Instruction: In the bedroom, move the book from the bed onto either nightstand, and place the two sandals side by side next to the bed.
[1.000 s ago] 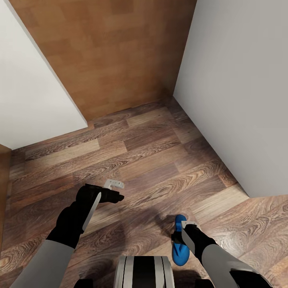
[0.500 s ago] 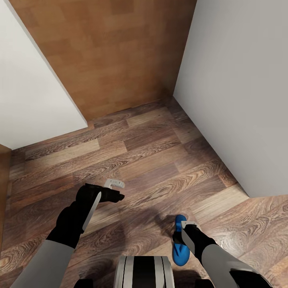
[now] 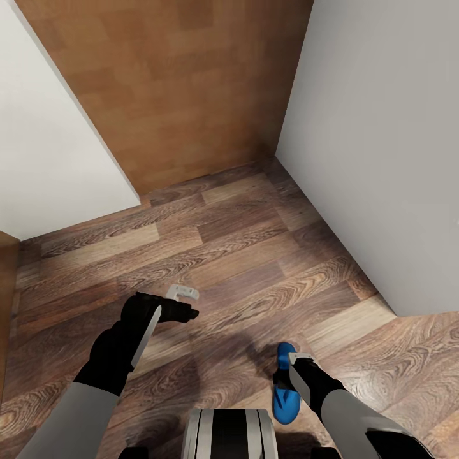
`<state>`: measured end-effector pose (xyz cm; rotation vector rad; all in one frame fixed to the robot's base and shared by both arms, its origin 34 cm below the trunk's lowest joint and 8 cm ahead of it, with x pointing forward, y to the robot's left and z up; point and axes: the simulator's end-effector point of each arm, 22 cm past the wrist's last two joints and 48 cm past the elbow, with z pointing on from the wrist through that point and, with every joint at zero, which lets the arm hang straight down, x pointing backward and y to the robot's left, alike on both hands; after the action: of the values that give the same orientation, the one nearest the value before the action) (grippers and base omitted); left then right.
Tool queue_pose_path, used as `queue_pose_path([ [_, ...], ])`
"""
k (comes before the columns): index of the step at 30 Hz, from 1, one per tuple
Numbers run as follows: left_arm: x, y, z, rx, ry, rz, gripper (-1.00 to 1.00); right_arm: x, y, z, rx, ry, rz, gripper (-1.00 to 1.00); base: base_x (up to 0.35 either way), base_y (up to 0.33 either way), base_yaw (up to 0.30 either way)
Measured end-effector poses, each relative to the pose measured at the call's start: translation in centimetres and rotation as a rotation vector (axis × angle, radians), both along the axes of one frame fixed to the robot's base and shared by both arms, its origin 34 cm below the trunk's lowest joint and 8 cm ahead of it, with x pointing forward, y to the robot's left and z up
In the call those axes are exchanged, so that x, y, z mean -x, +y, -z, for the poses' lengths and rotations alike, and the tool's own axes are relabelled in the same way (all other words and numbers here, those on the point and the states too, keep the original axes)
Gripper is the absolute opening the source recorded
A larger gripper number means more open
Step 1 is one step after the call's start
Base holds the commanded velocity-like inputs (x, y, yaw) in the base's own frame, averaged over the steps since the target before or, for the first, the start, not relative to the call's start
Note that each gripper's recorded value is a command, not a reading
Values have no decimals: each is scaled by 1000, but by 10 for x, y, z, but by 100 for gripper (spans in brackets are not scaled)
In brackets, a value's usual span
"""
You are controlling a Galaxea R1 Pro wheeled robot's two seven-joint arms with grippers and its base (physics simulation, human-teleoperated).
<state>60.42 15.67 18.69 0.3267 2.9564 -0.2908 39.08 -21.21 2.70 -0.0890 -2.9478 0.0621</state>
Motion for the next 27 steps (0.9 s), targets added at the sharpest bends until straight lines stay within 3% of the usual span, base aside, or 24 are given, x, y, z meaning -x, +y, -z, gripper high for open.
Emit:
queue_pose_path([
  [27,-30,-1,-61,-2,-109,1,100,-50,-1,-39,2,-117,-2,-100,0,0,0],
])
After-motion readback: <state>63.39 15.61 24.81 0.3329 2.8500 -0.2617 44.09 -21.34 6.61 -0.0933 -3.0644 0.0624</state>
